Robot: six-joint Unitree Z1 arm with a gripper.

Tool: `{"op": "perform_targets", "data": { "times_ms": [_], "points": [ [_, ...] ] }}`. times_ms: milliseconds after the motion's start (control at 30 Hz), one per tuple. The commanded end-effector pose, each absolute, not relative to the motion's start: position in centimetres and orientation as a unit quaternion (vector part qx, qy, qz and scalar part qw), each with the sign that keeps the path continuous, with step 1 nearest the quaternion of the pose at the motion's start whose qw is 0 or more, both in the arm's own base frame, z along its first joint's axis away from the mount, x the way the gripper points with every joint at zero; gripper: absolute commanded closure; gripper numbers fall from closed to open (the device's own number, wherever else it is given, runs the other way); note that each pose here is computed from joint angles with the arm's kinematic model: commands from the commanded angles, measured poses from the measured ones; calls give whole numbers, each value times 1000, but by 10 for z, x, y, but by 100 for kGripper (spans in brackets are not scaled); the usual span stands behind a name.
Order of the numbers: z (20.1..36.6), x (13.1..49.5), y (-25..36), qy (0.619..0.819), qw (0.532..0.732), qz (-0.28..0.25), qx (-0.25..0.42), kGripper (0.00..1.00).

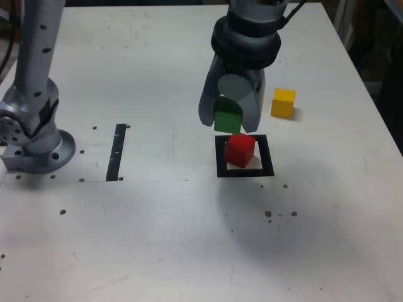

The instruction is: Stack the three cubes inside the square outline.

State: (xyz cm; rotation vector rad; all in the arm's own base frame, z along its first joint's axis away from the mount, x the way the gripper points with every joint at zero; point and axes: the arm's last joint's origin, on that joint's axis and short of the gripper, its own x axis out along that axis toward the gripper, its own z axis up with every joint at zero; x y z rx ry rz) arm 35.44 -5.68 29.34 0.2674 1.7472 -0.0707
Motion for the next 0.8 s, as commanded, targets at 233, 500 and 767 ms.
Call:
{"op": "perform_targets", "data": {
  "times_ms": [233,500,767],
  "points": [
    [295,378,-60,746,653,-35,123,90],
    [294,394,-66,733,667,-41,128,90],
    [278,410,-71,737,661,-43,130,90]
  ]
}}
